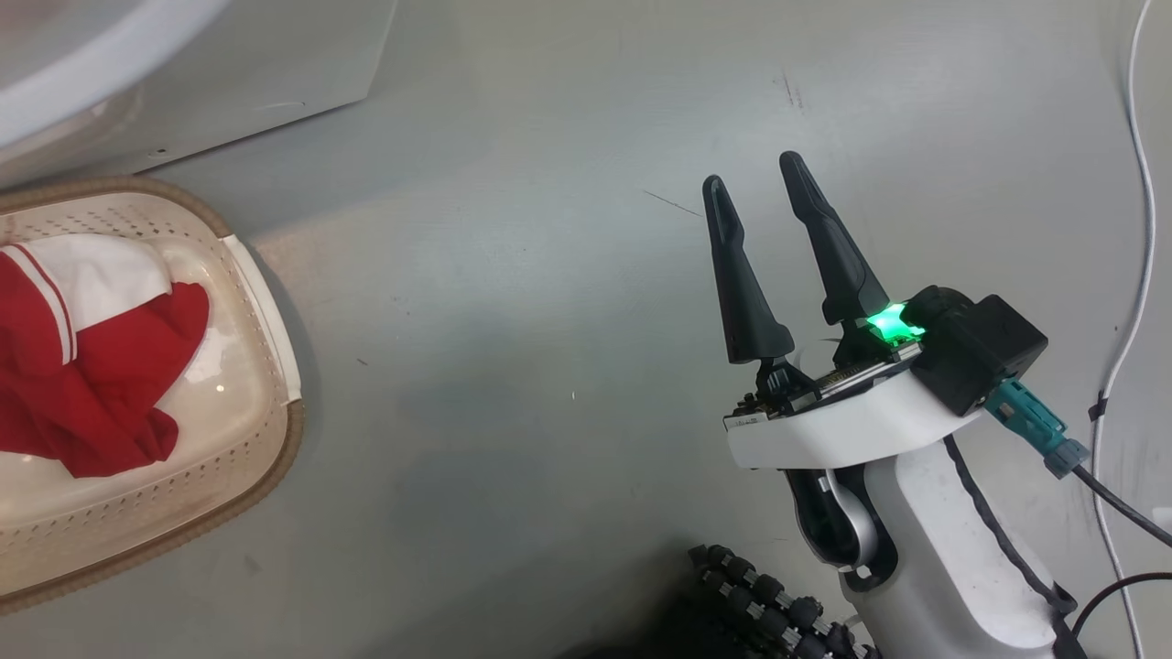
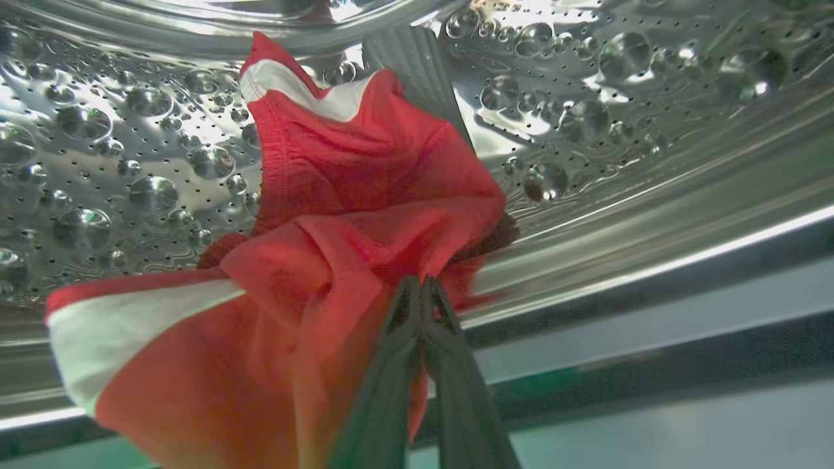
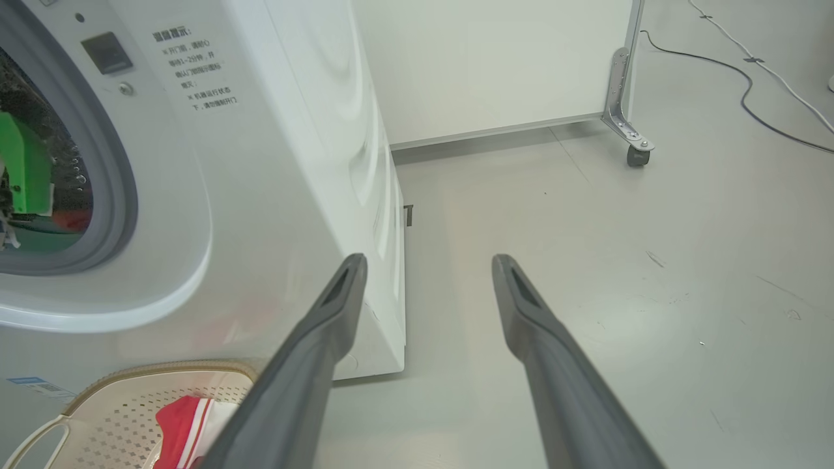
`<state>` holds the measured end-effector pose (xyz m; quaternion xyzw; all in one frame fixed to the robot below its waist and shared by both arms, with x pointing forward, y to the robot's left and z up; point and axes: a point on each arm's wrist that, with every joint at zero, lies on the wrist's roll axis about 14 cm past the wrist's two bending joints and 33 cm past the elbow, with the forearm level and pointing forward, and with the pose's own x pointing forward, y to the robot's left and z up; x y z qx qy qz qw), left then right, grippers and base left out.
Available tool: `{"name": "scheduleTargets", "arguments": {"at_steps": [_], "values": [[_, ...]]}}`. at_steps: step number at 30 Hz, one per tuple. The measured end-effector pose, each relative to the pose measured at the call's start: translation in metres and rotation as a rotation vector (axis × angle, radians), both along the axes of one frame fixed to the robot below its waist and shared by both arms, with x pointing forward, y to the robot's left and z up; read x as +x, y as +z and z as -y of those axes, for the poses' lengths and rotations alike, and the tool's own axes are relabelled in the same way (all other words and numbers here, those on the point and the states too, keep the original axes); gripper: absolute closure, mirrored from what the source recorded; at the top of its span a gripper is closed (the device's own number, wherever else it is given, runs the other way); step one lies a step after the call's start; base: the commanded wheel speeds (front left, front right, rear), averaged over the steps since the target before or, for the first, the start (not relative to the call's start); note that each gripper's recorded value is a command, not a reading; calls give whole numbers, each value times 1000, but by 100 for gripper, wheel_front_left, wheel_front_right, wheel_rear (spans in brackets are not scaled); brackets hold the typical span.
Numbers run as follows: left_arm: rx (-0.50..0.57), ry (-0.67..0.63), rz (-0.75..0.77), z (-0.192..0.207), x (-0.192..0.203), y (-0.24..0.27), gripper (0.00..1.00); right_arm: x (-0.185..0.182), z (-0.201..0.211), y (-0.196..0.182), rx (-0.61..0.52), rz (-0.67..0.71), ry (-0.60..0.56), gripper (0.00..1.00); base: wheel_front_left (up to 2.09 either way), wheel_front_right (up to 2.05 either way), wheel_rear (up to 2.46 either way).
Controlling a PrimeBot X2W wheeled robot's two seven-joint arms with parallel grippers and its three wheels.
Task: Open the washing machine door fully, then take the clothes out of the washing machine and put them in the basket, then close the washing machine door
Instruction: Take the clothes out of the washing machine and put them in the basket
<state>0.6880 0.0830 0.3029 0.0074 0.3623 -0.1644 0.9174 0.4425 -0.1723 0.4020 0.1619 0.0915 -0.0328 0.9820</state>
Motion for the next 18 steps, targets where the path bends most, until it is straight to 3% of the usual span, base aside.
{"name": "scheduleTargets", "arguments": {"at_steps": [18], "values": [[-137, 61, 271, -4, 16, 59, 100, 13, -7, 5, -13, 33, 32, 0, 0, 0, 0]]}}
